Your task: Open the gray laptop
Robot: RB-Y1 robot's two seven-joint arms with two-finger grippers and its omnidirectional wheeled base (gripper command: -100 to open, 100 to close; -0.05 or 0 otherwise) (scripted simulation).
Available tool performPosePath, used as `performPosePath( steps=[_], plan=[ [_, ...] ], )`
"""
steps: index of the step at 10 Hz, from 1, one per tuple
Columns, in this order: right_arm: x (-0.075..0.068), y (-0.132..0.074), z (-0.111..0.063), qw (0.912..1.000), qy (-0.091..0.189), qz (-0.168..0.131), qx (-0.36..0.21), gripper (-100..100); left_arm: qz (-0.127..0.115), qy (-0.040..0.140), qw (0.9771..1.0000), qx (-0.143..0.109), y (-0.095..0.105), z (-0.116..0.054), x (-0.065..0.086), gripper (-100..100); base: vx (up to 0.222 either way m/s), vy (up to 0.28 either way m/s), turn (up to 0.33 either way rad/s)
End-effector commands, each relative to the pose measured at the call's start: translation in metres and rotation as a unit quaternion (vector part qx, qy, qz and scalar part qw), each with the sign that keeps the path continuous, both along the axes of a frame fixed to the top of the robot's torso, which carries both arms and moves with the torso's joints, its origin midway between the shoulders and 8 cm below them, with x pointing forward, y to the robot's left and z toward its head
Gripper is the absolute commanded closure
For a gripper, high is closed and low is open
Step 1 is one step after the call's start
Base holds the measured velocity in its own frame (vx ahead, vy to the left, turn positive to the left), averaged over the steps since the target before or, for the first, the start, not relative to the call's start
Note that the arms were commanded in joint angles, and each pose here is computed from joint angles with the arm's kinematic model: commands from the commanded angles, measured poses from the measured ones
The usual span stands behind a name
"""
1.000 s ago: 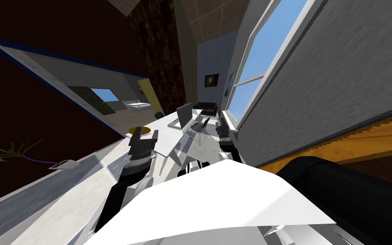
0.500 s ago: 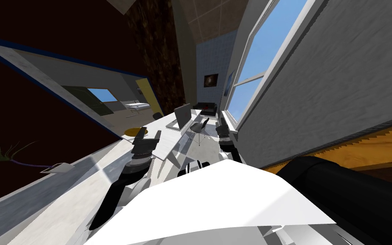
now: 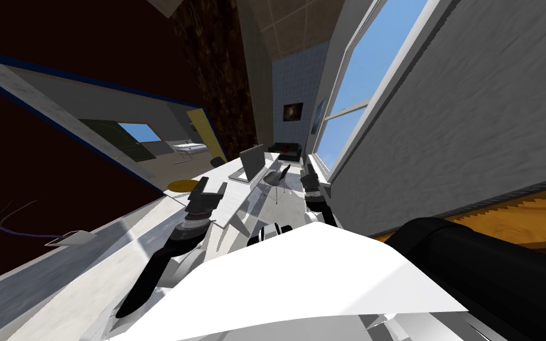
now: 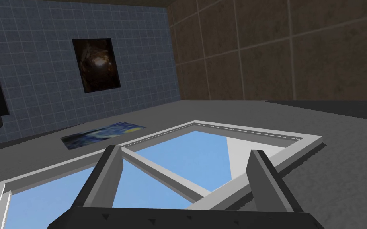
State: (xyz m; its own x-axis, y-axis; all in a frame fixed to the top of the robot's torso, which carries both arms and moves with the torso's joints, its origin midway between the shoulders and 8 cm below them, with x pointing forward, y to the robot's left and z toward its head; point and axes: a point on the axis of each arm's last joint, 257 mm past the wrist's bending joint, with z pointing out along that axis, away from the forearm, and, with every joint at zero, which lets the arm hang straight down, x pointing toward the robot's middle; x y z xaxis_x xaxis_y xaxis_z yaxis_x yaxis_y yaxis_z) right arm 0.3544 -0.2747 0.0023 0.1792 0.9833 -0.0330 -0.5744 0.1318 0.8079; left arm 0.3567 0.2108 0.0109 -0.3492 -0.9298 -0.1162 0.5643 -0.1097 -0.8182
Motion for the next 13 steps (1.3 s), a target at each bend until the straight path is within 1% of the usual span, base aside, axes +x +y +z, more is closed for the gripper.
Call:
performPosePath(
  steps=[1,2,3,4,5,6,7,8,9,10,11,12,13],
  plan=[
    [0.000,0.000,0.000,1.0000,0.000,0.000,0.000,0,-0.019,0.012,0.9997,0.012,-0.003,-0.005,0.002,-100,0.040,-0.034,-0.009],
    [0.000,0.000,0.000,1.0000,0.000,0.000,0.000,0,-0.029,0.021,0.9993,0.011,-0.003,-0.009,0.004,-100,0.045,-0.032,-0.018],
    [0.000,0.000,0.000,1.0000,0.000,0.000,0.000,0,-0.033,0.023,0.9989,0.022,-0.004,-0.010,0.004,-100,0.036,-0.029,-0.012],
    [0.000,0.000,0.000,1.0000,0.000,0.000,0.000,0,-0.043,0.033,0.9983,0.021,-0.004,-0.014,0.007,-100,0.043,-0.032,-0.021],
    [0.000,0.000,0.000,1.0000,0.000,0.000,0.000,0,-0.047,0.035,0.9978,0.032,-0.005,-0.015,0.006,-100,0.043,-0.037,-0.011],
    [0.000,0.000,0.000,1.0000,0.000,0.000,0.000,0,-0.055,0.045,0.9970,0.031,-0.004,-0.019,0.010,-100,0.036,-0.059,-0.020],
    [0.000,0.000,0.000,1.0000,0.000,0.000,0.000,0,-0.059,0.047,0.9962,0.043,-0.006,-0.020,0.009,-100,0.037,-0.042,-0.011],
    [0.000,0.000,0.000,1.0000,0.000,0.000,0.000,0,-0.065,0.058,0.9953,0.042,-0.004,-0.024,0.013,-100,0.053,-0.037,-0.027],
    [0.000,0.000,0.000,1.0000,0.000,0.000,0.000,0,-0.069,0.061,0.9943,0.054,-0.005,-0.026,0.012,-100,0.043,-0.035,-0.009],
    [0.000,0.000,0.000,1.0000,0.000,0.000,0.000,0,-0.074,0.072,0.9932,0.054,-0.002,-0.030,0.016,-100,0.041,-0.041,-0.020],
    [0.000,0.000,0.000,1.0000,0.000,0.000,0.000,0,-0.078,0.074,0.9919,0.067,-0.003,-0.032,0.016,-100,0.035,-0.035,-0.011],
    [0.000,0.000,0.000,1.0000,0.000,0.000,0.000,0,-0.081,0.087,0.9907,0.067,0.001,-0.036,0.021,-100,0.038,-0.044,-0.021],
    [0.000,0.000,0.000,1.0000,0.000,0.000,0.000,0,-0.084,0.089,0.9893,0.080,0.000,-0.038,0.020,-100,0.040,-0.037,-0.011]
  ],
)
